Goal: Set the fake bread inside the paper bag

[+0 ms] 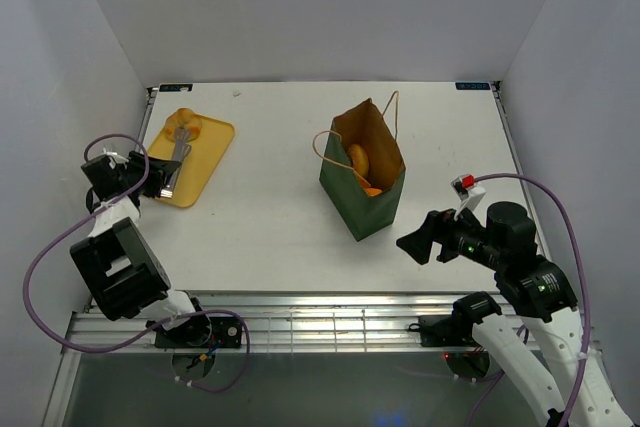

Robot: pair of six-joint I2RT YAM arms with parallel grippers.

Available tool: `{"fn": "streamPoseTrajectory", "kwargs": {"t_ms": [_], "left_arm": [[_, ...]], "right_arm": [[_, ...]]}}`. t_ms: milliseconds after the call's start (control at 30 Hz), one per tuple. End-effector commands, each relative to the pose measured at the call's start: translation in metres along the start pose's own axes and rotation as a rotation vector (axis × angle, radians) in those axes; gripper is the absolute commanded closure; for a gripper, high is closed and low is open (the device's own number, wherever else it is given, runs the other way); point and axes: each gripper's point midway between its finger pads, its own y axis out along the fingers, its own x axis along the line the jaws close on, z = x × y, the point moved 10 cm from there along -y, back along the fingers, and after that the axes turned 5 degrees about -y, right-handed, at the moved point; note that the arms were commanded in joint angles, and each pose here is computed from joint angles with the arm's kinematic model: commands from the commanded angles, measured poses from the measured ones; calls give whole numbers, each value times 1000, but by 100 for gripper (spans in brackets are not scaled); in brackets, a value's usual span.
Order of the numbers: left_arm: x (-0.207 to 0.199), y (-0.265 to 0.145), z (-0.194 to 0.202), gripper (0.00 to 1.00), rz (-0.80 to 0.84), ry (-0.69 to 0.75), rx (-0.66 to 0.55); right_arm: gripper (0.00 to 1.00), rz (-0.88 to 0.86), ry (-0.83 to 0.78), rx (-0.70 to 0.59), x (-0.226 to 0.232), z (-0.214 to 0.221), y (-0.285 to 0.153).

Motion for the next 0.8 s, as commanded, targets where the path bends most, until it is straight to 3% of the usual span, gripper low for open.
{"fn": "streamPoseTrajectory", "kwargs": {"t_ms": [0,767], "left_arm": [[0,1,1,46,90,-39,8],[51,26,-6,45,24,-241,-38]], "right_arm": [[10,-27,-37,-27,1,-2,1],[10,-11,-14,6,-3,-2,8]]}}
